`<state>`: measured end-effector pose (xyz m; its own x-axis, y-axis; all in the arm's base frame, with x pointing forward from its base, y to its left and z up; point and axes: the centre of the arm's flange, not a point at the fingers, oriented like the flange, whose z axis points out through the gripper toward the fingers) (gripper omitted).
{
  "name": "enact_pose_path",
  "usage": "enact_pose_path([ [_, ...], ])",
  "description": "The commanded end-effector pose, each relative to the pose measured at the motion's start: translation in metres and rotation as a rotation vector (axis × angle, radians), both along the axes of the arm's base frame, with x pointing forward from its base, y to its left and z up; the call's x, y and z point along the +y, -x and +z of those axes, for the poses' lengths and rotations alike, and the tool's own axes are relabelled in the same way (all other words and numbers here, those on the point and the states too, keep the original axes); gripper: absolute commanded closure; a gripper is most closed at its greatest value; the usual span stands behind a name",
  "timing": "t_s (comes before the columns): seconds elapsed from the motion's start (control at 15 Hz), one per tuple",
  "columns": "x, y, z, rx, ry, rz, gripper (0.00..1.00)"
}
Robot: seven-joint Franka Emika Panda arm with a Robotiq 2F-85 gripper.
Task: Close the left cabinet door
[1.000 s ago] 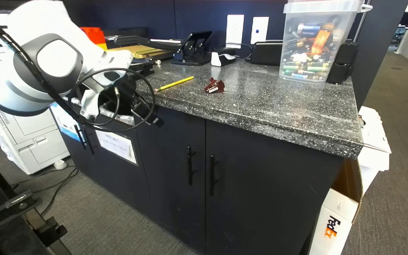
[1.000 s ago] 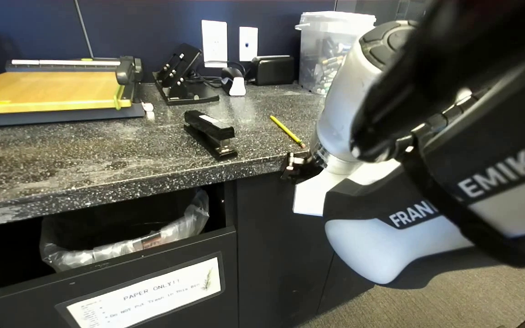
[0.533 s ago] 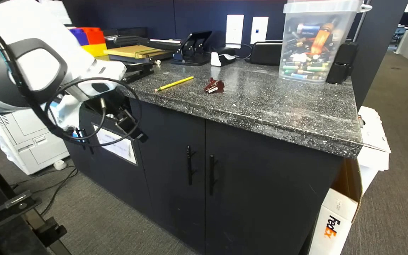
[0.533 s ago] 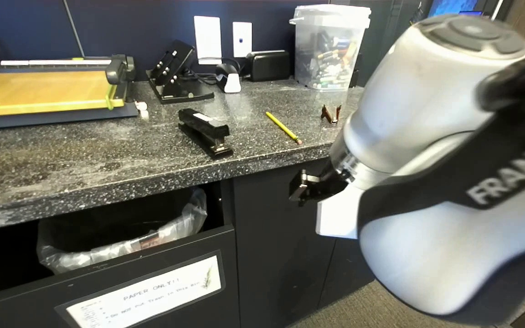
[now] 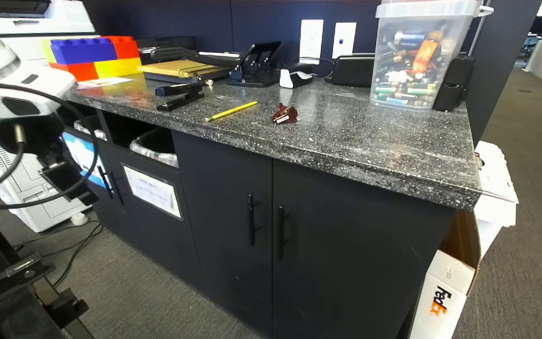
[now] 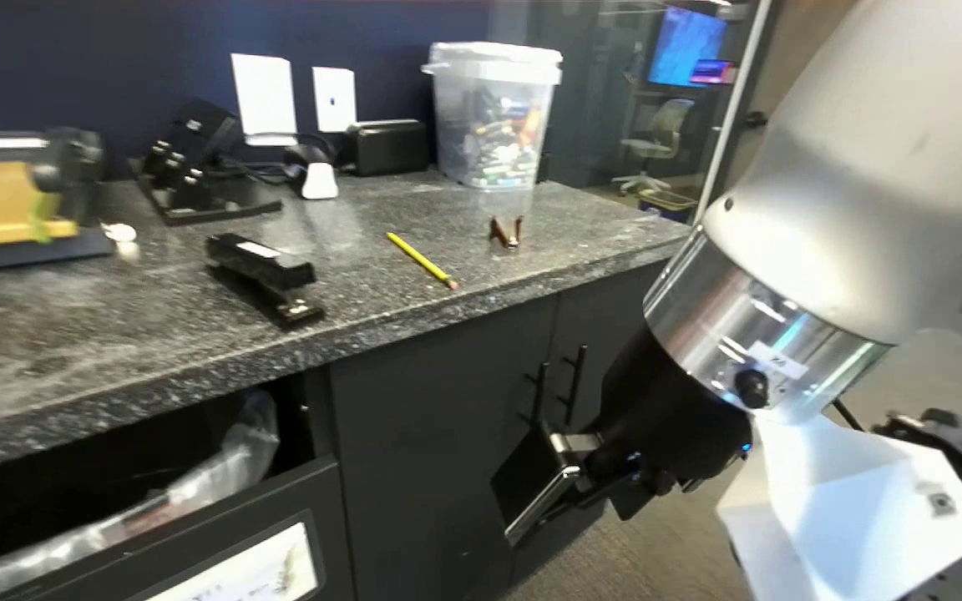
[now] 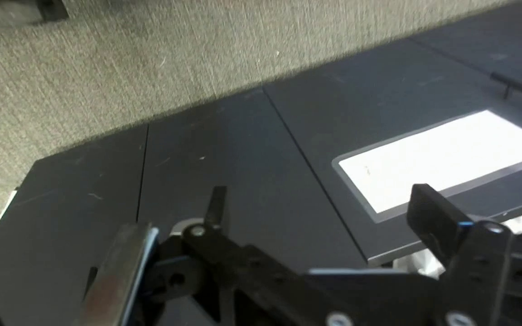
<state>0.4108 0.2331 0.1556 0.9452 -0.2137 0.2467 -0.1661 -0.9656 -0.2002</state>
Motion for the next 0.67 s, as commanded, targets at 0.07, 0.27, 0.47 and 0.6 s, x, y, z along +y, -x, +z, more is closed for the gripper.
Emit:
enact_pose_path([
  [0.07, -0.004, 0.016, 0.013, 0.028, -0.014, 0.031, 0.0],
  [0.27, -0.008, 0.022, 0.019, 0.028, -0.012, 0.044, 0.0],
  [0.47, -0.008, 0.023, 0.019, 0.029, -0.012, 0.046, 0.0],
  [0.6, -0.008, 0.023, 0.019, 0.029, -0.012, 0.046, 0.0],
])
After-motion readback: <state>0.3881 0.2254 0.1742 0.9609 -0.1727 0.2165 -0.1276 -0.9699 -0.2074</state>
